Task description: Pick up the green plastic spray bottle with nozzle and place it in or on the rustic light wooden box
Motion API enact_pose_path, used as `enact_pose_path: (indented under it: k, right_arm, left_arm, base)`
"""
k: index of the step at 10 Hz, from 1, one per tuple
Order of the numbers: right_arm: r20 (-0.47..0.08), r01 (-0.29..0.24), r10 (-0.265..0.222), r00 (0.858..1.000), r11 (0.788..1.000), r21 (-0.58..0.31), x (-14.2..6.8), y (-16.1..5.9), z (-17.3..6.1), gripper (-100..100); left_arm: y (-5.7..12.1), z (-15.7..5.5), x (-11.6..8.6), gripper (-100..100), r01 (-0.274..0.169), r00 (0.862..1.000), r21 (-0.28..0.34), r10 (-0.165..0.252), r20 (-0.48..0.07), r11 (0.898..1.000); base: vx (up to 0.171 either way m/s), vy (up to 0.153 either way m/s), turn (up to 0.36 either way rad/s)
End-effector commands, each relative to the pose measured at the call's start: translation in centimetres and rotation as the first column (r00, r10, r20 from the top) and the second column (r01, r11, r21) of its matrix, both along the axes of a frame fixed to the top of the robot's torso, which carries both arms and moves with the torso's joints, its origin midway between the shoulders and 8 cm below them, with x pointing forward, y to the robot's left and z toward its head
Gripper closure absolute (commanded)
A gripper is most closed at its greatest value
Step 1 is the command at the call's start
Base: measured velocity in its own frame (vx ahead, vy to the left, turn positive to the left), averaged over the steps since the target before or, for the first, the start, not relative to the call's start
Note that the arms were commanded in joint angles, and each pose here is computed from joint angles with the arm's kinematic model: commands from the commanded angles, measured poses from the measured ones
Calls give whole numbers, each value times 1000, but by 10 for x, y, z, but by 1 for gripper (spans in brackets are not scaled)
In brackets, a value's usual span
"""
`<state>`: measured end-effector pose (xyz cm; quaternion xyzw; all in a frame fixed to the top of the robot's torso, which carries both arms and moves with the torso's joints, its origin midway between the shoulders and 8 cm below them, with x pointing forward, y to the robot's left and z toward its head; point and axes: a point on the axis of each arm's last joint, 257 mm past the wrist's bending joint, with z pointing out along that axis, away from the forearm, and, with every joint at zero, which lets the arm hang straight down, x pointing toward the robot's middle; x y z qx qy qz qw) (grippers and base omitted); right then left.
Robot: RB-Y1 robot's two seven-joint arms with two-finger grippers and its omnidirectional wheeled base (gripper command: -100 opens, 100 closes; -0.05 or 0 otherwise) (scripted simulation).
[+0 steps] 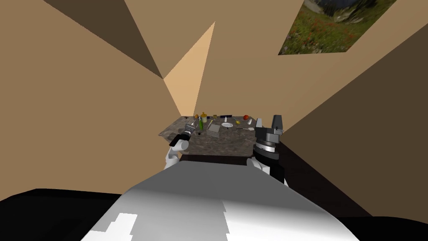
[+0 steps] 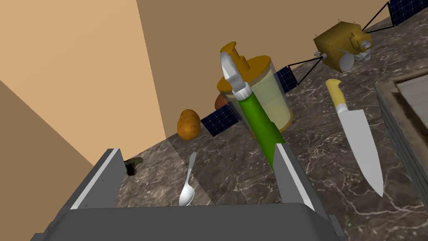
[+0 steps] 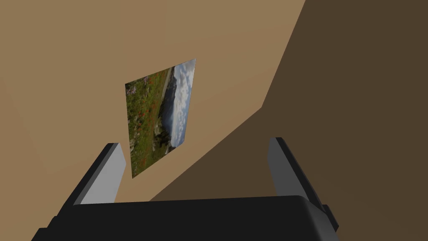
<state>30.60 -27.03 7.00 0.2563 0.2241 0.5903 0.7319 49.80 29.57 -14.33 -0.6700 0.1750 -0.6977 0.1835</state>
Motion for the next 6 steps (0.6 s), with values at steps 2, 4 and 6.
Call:
enact_pose_path:
  k: [2, 4, 6]
  right_arm:
    - [0, 0, 0, 1000, 1000, 0, 0, 0, 0, 0]
    - [0, 0, 0, 1000, 1000, 0, 0, 0, 0, 0]
    - [0, 0, 0, 1000, 1000, 0, 0, 0, 0, 0]
  left_arm:
    - [2, -13, 7, -100, 3, 999, -74, -6, -40, 997]
    - [3, -29, 16, -100, -2, 996, -156, -13, -90, 988]
    - [4, -37, 20, -100, -8, 993, -210, -17, -113, 978]
  base:
    - [53, -35, 25]
    - [49, -34, 35]
    - [42, -36, 23]
